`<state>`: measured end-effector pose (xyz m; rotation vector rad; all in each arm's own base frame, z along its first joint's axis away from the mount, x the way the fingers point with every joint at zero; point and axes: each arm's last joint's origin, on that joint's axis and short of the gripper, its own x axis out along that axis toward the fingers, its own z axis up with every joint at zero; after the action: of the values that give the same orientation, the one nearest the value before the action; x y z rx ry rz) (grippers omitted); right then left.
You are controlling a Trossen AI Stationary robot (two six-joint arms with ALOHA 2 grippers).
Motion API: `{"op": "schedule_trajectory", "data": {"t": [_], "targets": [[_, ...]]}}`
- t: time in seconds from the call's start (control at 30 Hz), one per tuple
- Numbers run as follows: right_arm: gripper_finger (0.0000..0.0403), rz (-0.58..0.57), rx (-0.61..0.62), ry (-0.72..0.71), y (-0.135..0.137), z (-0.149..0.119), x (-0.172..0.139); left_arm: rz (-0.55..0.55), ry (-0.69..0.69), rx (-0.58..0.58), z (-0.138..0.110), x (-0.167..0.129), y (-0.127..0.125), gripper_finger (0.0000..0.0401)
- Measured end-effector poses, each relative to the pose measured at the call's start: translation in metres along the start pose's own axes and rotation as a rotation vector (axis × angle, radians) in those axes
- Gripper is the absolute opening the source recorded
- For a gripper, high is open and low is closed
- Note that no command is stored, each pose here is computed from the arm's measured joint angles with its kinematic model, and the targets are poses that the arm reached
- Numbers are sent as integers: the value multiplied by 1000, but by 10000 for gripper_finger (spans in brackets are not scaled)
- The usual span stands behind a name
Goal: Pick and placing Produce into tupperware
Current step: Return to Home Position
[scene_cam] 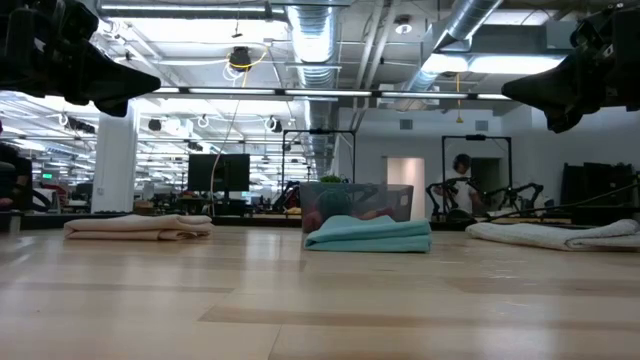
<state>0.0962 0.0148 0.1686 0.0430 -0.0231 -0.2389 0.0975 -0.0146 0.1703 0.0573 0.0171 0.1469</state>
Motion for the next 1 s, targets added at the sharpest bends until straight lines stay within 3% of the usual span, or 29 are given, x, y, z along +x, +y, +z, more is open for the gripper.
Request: {"op": "schedule_trajectory", "data": {"t": [1.0], "targets": [[49,0,0,0,0,0,0,0,0,-11,0,0,0,0]]}}
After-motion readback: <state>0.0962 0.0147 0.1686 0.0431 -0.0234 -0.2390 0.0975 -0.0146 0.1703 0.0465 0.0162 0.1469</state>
